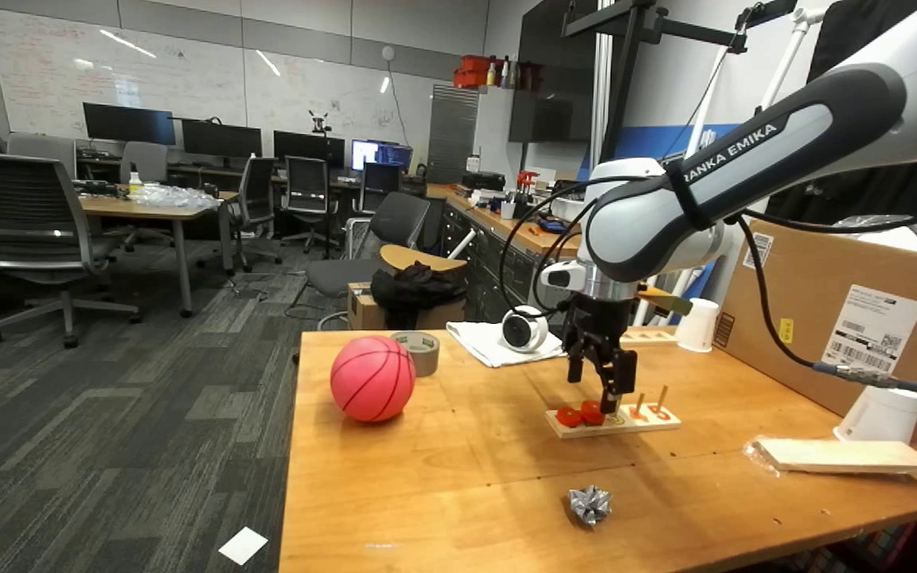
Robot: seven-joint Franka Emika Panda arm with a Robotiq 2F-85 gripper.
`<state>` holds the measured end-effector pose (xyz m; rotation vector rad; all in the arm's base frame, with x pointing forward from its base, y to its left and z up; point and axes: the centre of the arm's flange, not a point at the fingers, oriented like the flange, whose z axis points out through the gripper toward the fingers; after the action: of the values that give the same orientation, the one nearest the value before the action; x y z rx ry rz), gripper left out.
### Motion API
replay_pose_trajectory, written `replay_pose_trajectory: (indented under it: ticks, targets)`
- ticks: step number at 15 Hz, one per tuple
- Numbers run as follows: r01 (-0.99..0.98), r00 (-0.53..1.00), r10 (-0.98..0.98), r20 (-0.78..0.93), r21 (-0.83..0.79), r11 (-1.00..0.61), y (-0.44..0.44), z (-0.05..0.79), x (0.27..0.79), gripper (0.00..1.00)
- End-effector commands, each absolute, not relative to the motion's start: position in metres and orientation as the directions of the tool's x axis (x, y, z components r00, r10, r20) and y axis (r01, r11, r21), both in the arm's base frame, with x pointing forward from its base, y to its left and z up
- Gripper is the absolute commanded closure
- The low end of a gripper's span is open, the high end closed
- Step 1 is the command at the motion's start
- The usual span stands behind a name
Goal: Put both right and left blocks on the first right position
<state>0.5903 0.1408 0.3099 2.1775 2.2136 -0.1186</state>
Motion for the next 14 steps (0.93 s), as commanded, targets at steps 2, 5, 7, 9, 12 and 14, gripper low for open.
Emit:
replay_pose_trajectory:
  ticks: [2, 5, 7, 9, 12, 14]
  targets:
    - [0.999, -0.039, 0.997, -0.071, -0.022, 0.037, 0.139, 0.314, 0.601, 0.00]
    - [0.999, -0.033, 0.997, -0.069, -0.026, 0.031, 0.135, 0.312, 0.602, 0.00]
    - [0.999, -0.029, 0.997, -0.067, -0.031, 0.027, 0.131, 0.310, 0.603, 0.00]
    - [0.999, -0.026, 0.998, -0.065, -0.036, 0.024, 0.129, 0.306, 0.603, 0.00]
    - [0.999, -0.027, 0.998, -0.063, -0.041, 0.024, 0.128, 0.302, 0.604, 0.00]
    - [0.999, -0.028, 0.998, -0.064, -0.041, 0.025, 0.128, 0.301, 0.604, 0.01]
